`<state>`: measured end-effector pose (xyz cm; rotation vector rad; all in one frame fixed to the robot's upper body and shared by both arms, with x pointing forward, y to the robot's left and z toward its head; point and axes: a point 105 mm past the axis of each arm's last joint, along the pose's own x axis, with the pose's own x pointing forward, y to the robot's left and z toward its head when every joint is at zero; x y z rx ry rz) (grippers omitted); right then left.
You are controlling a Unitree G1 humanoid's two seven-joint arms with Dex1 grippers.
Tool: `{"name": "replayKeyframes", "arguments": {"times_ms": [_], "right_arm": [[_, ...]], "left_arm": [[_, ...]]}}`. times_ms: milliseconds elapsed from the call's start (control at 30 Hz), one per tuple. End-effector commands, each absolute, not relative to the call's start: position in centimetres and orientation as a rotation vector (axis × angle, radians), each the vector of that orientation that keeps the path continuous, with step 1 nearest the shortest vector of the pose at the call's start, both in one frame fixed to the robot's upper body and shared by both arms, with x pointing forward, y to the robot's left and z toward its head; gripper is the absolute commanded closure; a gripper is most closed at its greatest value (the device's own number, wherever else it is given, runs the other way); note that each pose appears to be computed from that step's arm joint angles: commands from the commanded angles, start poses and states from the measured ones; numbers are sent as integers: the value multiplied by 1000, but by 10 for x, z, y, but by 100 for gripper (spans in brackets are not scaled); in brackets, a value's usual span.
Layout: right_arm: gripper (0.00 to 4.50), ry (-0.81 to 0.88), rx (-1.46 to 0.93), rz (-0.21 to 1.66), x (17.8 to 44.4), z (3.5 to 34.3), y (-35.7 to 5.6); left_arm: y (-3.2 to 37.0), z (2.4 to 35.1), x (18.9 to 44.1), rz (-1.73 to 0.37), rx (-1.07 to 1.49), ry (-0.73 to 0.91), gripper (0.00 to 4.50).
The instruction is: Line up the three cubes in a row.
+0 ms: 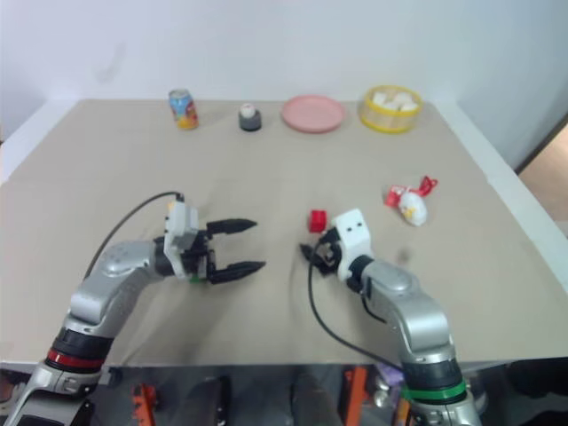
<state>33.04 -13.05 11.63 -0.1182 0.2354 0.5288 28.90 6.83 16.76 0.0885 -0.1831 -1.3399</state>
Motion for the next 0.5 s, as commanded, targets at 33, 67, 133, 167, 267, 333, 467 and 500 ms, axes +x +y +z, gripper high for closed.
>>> {"name": "replayKeyframes", "arguments": {"times_ms": [33, 67, 133, 167, 267, 333, 467, 500], "right_arm": [[83, 173, -110, 518, 334, 133, -128], [83, 169, -113, 516, 335, 133, -128], [83, 167, -116, 510, 336, 134, -129], [83, 166, -116, 506, 337, 134, -129], [83, 161, -112, 494, 339, 136, -130], [83, 161, -113, 488, 340, 136, -131], [83, 157, -102, 479, 339, 139, -136], [83, 160, -109, 478, 338, 137, -137]], "left_arm": [[66, 181, 286, -1344, 109, -240, 19], [66, 181, 286, -1344, 108, -242, 19], [66, 182, 286, -1342, 106, -243, 19], [66, 182, 286, -1341, 105, -243, 19], [67, 182, 285, -1339, 105, -242, 19], [67, 182, 285, -1338, 106, -243, 19], [68, 184, 287, -1332, 106, -247, 19], [68, 184, 287, -1331, 103, -247, 19]]}}
